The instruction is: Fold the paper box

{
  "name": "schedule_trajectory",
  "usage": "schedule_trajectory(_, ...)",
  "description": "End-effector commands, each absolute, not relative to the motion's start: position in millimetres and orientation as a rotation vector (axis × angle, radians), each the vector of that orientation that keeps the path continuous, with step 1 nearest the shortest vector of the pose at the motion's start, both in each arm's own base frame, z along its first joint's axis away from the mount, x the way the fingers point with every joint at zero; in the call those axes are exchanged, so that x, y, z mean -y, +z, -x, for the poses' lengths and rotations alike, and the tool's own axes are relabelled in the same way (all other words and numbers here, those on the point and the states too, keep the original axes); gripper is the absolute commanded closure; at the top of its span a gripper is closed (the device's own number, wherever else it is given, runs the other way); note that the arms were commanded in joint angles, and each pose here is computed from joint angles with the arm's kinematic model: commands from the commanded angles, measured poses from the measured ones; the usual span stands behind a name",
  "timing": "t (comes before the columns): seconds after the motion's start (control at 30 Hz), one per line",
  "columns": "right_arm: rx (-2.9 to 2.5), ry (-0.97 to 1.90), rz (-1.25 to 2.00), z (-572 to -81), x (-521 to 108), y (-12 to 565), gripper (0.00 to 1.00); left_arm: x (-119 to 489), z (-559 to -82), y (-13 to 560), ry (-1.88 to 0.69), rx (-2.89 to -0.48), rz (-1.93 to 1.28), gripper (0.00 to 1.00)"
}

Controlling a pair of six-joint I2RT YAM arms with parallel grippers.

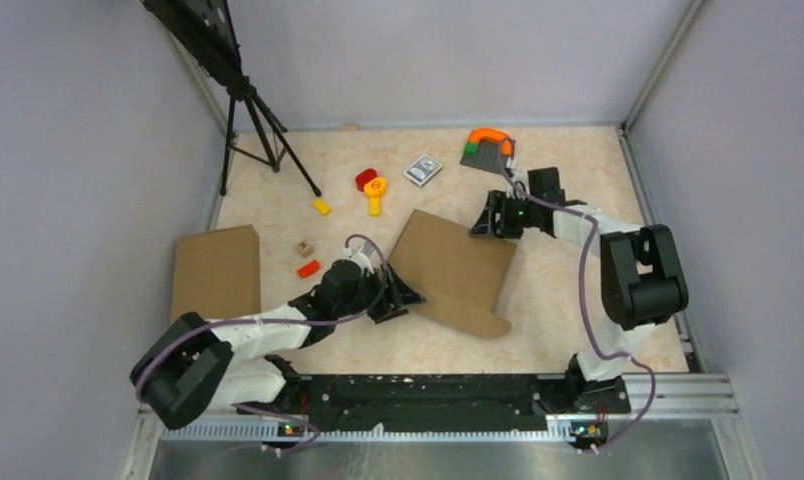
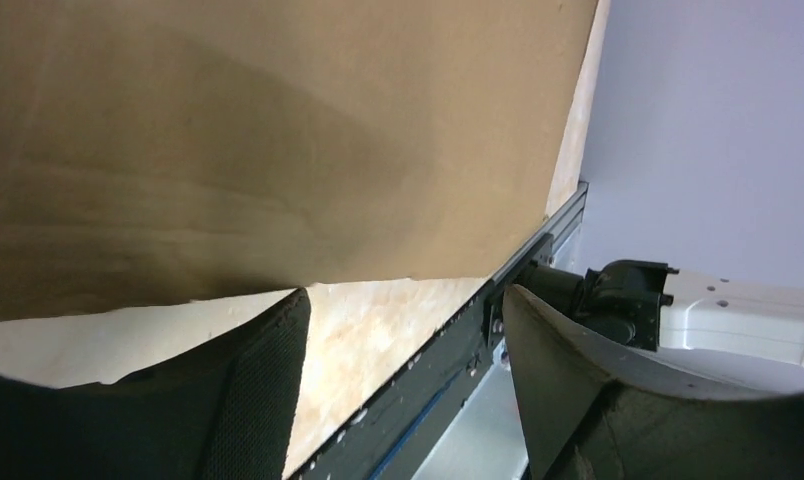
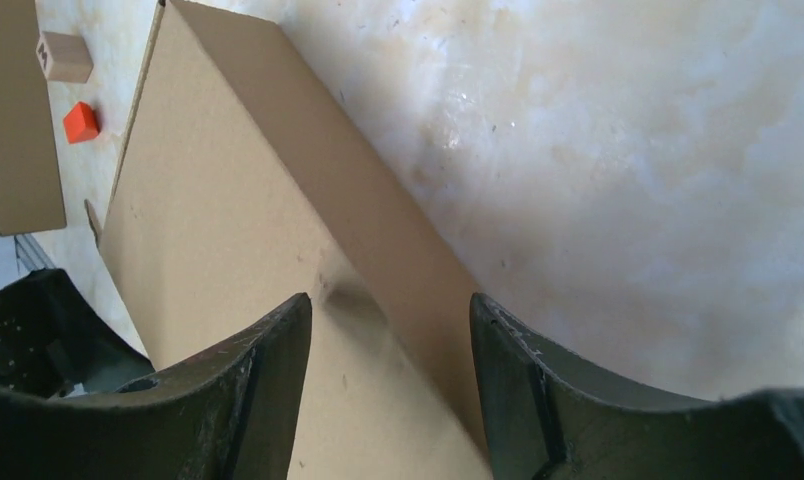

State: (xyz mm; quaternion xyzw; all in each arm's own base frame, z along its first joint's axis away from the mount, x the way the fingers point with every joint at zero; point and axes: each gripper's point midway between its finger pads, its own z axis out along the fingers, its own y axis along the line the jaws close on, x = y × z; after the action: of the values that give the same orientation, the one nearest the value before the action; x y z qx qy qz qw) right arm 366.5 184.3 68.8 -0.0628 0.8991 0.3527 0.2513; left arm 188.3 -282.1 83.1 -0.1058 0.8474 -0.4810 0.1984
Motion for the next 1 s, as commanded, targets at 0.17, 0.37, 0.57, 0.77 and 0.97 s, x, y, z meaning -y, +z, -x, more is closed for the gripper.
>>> schedule_trajectory(0.17, -2.338, 0.841, 0.134, -371, -170, 90, 0.42, 252, -155, 97, -1.327, -2.391, 0.32, 0.19)
schedule_trajectory(0.37, -2.329, 0.847, 0.127, -364, -175, 88, 0.42, 261, -152, 94, -1.483, -2.326, 0.385, 0.26)
schedule_trajectory(0.57, -2.345, 0.823, 0.127, -358, -174, 81, 0.42, 274, -155, 92, -1.485, -2.289, 0.428, 0.29)
schedule_trajectory(0.77, -2.353, 0.84, 0.13, -350, -175, 77, 0.42, 278, -166, 91, -1.5, -2.23, 0.452, 0.36)
schedule_trajectory(0.97, -2.359, 0.849, 0.12, -345, -175, 76, 0.42, 284, -170, 87, -1.587, -2.171, 0.493, 0.42)
